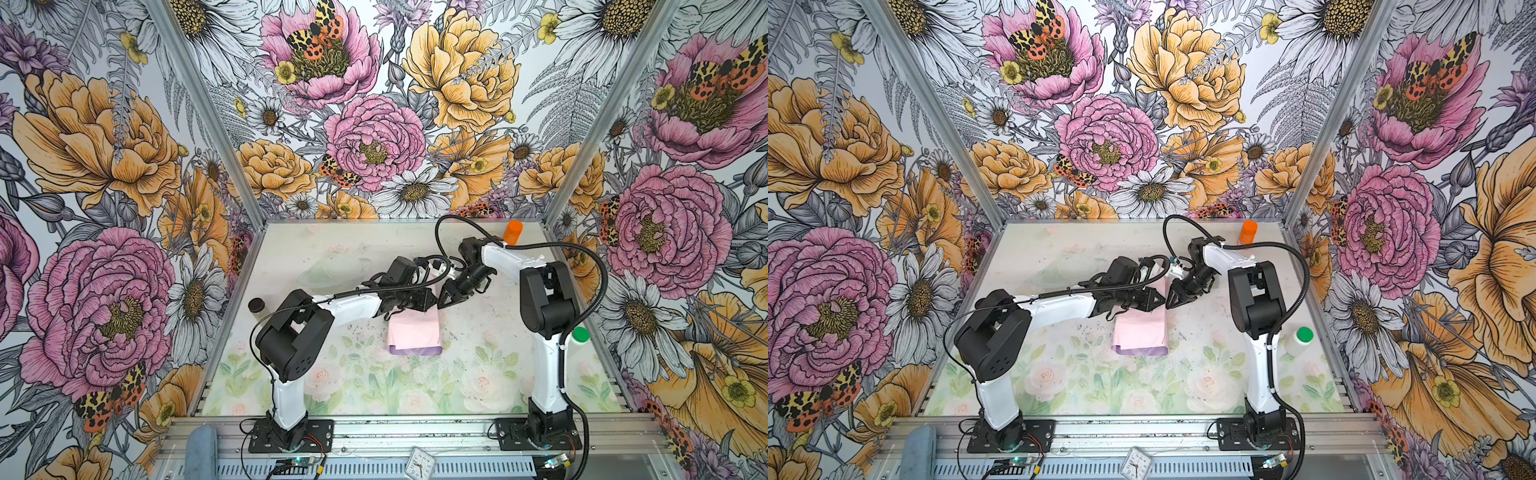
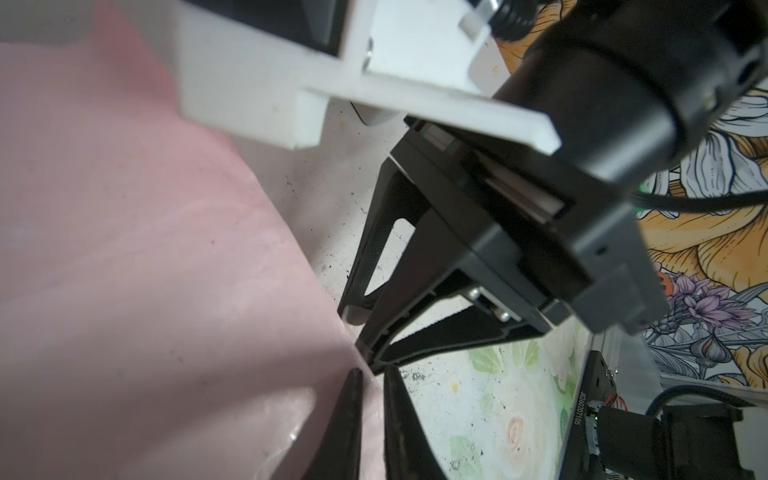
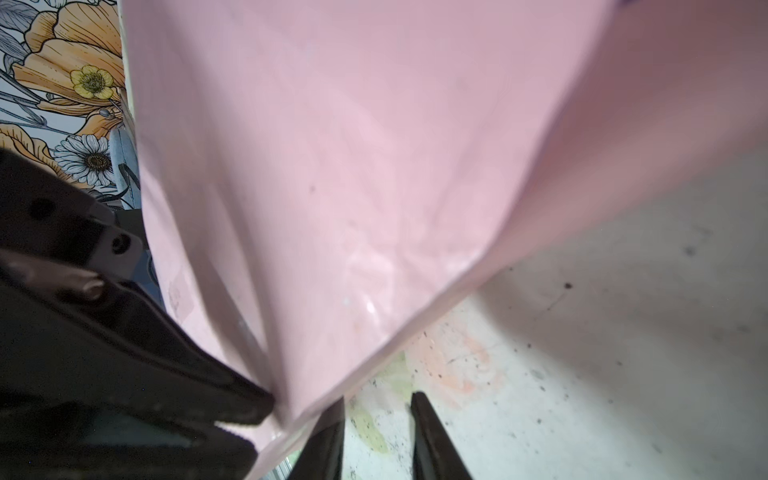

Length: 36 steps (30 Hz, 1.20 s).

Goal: Wrap the gift box in paper

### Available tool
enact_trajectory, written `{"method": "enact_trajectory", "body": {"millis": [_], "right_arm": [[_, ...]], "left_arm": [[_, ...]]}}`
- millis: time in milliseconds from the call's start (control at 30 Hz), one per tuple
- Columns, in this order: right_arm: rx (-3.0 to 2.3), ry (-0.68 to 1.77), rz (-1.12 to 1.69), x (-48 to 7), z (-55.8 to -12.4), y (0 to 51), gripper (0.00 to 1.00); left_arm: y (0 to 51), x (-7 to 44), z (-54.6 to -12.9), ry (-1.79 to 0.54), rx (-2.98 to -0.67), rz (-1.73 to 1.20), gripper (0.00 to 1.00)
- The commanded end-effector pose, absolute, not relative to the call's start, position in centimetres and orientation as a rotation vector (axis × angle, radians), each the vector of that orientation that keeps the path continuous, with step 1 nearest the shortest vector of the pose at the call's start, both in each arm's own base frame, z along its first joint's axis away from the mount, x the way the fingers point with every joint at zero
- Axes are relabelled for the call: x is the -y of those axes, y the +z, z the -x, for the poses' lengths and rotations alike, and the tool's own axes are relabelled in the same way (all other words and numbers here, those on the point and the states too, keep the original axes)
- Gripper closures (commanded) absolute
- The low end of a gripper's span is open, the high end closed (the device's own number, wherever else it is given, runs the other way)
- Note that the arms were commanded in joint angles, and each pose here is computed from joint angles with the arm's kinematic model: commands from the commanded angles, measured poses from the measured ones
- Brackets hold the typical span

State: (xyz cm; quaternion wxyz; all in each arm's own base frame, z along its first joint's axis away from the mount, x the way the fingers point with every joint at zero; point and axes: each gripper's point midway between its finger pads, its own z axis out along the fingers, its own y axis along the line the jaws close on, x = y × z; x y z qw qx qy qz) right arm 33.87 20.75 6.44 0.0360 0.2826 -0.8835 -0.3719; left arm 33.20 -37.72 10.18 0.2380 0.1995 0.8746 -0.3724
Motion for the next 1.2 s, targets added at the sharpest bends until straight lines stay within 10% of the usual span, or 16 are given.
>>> {"method": "enact_trajectory", "body": {"millis": [0, 533, 1167], "right_arm": [[2.755, -1.145, -0.861, -20.6, -35.4, 6.2, 0.69], [2.963, -1.101, -0.712, -16.6, -36.8, 8.0, 0.57], [2.906, -1.362, -0.904, -19.1, -33.0, 13.6, 0.66]], "left_arm": [[7.9, 35.8, -33.0, -0.914, -2.474, -0.516, 0.85], [8.0, 35.8, -33.1, -0.915, -2.470, -0.510, 0.85], [14.0, 37.0, -33.9, -1.008, -2.318, -0.505, 0.74]]}}
